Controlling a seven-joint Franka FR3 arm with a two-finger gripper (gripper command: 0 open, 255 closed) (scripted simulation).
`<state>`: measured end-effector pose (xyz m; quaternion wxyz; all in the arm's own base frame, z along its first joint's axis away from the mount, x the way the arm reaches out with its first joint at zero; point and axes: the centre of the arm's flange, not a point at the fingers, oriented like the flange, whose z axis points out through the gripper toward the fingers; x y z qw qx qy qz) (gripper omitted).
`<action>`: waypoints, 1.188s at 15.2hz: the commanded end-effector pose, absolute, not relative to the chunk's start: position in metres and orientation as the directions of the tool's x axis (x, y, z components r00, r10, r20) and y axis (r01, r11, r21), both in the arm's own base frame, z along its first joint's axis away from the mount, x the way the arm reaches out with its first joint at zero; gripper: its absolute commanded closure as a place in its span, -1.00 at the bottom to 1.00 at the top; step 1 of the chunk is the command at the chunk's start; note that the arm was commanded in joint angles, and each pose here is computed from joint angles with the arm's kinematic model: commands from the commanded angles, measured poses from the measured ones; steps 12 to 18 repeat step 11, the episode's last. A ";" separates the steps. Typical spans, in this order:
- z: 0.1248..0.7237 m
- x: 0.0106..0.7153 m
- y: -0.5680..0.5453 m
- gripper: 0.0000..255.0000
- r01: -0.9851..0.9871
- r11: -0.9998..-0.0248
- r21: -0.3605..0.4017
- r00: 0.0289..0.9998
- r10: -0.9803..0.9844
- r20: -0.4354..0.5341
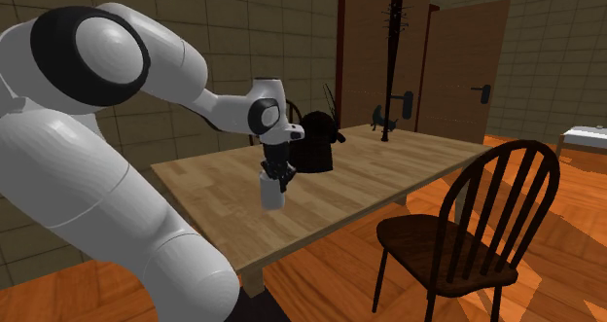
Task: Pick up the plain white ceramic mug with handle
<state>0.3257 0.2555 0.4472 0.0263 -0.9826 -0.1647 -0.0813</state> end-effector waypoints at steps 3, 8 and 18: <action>0.469 0.325 0.255 1.00 0.328 -0.944 -0.025 0.933 0.319 0.168; 0.496 0.325 0.255 1.00 0.328 -0.944 -0.025 0.933 0.319 0.168; 0.502 0.325 0.255 1.00 0.328 -0.944 -0.025 0.933 0.319 0.168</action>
